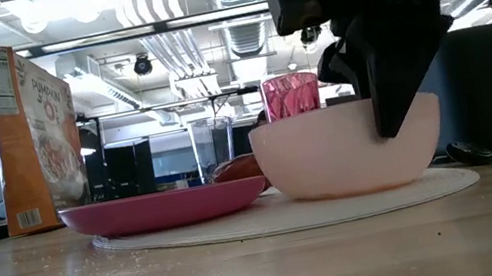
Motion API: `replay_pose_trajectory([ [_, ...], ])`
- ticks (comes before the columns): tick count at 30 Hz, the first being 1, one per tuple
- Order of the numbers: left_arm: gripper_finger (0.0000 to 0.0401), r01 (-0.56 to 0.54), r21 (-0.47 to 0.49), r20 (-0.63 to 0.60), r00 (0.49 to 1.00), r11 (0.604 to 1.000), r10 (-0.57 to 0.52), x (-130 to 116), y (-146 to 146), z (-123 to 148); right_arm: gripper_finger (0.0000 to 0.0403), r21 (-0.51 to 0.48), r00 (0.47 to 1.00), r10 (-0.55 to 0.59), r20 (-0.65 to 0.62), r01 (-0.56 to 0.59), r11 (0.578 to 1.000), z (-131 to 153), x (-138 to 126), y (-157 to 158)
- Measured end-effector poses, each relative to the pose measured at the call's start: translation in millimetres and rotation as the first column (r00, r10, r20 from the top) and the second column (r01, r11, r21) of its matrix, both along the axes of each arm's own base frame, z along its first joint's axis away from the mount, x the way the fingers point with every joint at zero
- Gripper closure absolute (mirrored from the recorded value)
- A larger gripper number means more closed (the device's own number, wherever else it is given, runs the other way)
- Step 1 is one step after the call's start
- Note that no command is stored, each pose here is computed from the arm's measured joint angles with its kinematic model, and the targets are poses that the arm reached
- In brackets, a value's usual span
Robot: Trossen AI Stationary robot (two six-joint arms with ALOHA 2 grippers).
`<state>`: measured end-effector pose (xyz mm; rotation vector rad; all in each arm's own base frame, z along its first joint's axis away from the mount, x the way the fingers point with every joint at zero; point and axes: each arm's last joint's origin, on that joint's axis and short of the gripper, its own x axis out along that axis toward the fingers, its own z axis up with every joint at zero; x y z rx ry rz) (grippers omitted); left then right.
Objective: Arrange a breakfast setting
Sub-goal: Adjust the orange bowl
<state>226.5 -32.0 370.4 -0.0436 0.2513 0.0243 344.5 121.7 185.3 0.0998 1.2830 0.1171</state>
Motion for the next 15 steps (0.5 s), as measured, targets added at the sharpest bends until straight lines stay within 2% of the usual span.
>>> replay_pose_trajectory([
  [4,0.0267,-0.001,0.001,-0.007,1.0,1.0,0.001,0,0,-1,0.0301,0.017,1.0,-0.024,0.005,0.024,1.0,5,-2,0],
  [8,0.0267,-0.001,-0.002,-0.007,1.0,1.0,0.001,0,0,-1,0.0283,0.107,0.998,-0.065,0.011,0.064,0.992,23,-7,-1],
  [12,0.0267,-0.002,-0.002,-0.007,1.0,1.0,0.002,1,0,-1,0.0279,0.166,0.989,-0.142,0.051,0.132,0.977,48,-16,-3],
  [15,0.0267,-0.003,-0.008,-0.008,1.0,1.0,0.003,1,0,-1,0.028,0.18,0.967,-0.249,0.048,0.237,0.955,64,-27,-8],
])
